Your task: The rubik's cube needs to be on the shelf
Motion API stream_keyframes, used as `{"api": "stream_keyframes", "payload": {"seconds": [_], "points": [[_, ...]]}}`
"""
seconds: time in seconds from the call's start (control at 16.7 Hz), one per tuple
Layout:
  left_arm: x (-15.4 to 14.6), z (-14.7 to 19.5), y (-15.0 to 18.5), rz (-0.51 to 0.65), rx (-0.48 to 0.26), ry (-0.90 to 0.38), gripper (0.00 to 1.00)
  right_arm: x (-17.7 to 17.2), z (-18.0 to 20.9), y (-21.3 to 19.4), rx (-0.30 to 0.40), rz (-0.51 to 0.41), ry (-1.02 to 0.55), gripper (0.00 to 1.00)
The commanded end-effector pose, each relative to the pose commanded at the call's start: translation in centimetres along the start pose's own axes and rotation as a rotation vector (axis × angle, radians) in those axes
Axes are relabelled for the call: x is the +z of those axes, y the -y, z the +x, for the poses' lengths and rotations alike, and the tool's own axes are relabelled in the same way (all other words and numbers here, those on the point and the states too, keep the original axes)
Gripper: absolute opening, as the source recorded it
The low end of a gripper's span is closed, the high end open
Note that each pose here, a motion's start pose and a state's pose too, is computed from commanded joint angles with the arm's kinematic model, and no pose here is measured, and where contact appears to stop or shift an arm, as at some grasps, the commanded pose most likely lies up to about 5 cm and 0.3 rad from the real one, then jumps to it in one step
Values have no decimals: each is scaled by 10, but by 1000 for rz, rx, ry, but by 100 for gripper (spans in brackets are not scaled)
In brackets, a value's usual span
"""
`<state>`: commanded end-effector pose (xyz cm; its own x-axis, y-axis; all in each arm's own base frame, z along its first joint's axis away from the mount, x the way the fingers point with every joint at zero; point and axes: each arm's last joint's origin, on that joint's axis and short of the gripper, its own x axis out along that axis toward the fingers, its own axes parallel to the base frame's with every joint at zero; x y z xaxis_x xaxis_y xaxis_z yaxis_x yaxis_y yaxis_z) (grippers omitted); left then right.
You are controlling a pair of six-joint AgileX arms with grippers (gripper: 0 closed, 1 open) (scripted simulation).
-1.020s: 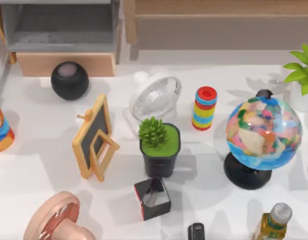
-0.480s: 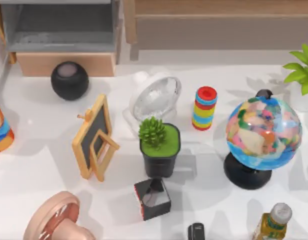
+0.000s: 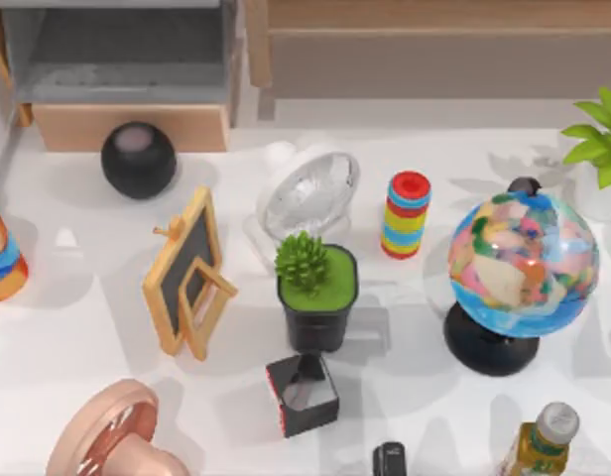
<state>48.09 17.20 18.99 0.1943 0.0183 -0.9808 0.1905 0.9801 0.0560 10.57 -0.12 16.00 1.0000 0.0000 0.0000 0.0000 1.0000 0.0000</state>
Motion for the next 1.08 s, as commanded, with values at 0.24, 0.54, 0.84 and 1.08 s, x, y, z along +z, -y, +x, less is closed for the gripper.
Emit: {"api": "stream_keyframes", "payload": {"seconds": [0.24,0.54,0.84,1.08], "points": [[-2,0,-8,41,-62,13,0,0,0,0,0,0,0,100],[0,0,-6,47,-63,13,0,0,0,0,0,0,0,100],[-6,-36,-6,58,-18,45,0,0,0,0,0,0,0,100],[-2,-139,33,176,141,258,0,0,0,0,0,0,0,100]]}}
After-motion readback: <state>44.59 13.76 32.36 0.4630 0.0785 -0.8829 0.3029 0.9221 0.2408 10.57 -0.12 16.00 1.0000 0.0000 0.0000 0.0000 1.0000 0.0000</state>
